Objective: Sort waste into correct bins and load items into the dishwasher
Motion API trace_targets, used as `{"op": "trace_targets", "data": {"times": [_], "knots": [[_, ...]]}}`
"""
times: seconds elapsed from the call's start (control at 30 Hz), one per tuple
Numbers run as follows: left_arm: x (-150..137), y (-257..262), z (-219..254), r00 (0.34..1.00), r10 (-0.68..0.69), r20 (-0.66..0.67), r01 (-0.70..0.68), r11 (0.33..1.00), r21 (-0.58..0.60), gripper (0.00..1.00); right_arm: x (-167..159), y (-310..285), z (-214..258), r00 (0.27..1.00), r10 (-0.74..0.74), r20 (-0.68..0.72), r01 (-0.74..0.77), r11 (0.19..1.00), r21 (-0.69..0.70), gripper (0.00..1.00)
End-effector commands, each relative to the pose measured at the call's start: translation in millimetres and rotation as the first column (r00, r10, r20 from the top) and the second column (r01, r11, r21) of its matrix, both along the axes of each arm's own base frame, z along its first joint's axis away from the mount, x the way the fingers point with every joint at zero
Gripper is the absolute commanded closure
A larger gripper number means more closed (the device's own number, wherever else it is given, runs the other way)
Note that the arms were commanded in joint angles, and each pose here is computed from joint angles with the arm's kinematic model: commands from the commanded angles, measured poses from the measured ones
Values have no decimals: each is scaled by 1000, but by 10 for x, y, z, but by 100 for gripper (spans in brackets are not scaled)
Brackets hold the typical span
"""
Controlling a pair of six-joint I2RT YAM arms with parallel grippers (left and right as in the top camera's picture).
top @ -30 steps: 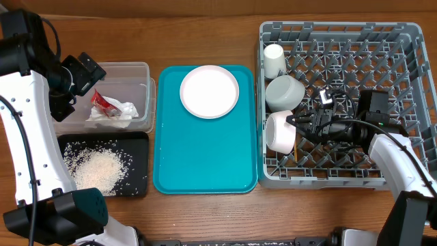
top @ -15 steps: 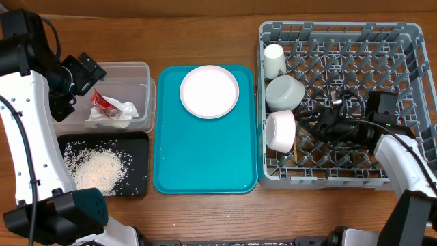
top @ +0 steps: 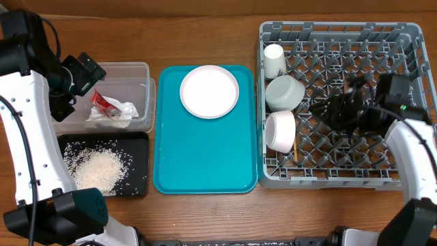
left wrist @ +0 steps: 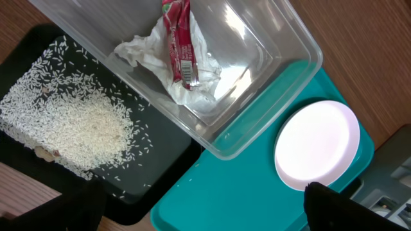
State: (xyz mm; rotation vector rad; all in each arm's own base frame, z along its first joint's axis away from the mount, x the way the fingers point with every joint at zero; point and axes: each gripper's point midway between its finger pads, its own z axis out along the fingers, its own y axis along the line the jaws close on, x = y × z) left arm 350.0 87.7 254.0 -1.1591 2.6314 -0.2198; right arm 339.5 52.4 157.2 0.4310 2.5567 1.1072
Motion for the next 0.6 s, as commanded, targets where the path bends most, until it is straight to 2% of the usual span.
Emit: {"op": "trace_targets", "data": {"times": [0.0, 0.03, 0.13, 0.3, 0.47, 0.57], "knots": [[-9, -11, 135, 999, -15, 42, 14, 1000, 16, 0, 73, 5, 373, 994, 46, 99, -31, 988, -149, 91], [-9, -11, 135, 999, -15, 42, 14, 1000, 16, 0, 48, 67, 439, 992, 74, 104, -57, 985, -160, 95], [-9, -11, 135, 999, -15, 42, 14, 1000, 16, 0, -65, 331, 565, 978, 174, 111, -153, 972, -175, 96], [-9, -11, 135, 999, -15, 42, 14, 1000, 16, 0, -273, 733, 406, 949, 311, 46, -288, 919, -270, 96], [-9, -11, 135, 999, -15, 42, 14, 1000, 17, 0, -408, 922, 191, 922, 386, -19, -357, 833, -423, 96], [-9, -11, 135, 999, -15, 42, 14, 1000, 17, 0, -438, 912, 30, 929, 364, -73, -349, 791, -503, 95]]}}
